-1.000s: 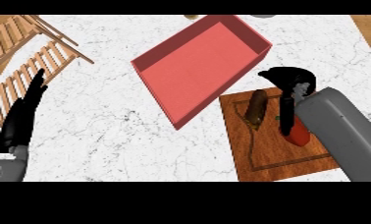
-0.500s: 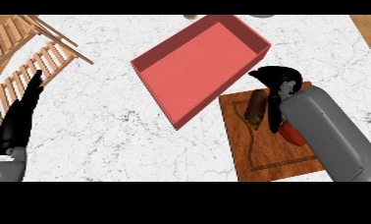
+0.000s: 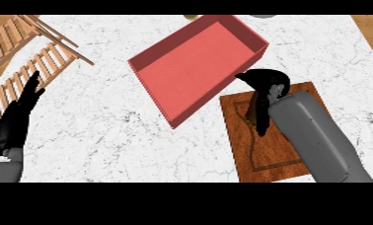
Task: Pick the sweet potato from the cutting board and place it in the cardboard box
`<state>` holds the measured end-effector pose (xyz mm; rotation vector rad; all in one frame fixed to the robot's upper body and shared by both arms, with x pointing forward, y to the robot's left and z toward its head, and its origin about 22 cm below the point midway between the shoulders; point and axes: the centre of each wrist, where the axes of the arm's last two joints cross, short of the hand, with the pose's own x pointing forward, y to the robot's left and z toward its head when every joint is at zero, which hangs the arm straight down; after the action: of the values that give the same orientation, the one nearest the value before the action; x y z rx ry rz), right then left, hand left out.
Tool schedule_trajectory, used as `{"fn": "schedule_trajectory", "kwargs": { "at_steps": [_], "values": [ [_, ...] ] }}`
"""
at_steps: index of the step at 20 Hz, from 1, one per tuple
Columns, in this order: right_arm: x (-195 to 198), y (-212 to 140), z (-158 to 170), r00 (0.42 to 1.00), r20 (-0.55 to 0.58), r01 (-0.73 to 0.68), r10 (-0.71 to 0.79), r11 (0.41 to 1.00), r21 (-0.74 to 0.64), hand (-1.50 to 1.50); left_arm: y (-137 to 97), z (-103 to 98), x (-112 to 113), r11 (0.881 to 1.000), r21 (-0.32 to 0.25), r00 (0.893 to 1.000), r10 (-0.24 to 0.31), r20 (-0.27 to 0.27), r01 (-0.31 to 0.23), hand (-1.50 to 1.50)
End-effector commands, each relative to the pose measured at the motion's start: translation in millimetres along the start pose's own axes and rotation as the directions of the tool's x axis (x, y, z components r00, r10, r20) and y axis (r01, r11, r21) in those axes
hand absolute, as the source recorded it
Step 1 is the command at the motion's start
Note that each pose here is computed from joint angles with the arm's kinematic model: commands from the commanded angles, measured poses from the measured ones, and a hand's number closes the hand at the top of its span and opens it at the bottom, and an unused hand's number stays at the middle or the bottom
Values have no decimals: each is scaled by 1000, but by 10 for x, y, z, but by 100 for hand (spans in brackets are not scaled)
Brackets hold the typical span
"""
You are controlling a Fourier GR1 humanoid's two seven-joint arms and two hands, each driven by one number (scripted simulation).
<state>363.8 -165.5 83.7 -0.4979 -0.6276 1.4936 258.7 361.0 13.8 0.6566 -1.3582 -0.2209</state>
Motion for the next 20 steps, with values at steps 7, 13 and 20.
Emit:
{"fn": "schedule_trajectory", "kwargs": {
  "at_steps": [7,13,20],
  "values": [
    [120,189,-199,990,-121,-59,71,993,103,-150,-5,-1,7,1000,-15,1000,11,-2,-11,0],
    [-63,349,-278,982,-173,-61,76,994,89,-150,42,-90,122,1000,10,1000,14,-2,-14,0],
    [-32,523,-354,972,-139,-210,190,967,-144,150,-29,-21,-34,1000,-10,1000,12,2,-12,0]
  ]
}}
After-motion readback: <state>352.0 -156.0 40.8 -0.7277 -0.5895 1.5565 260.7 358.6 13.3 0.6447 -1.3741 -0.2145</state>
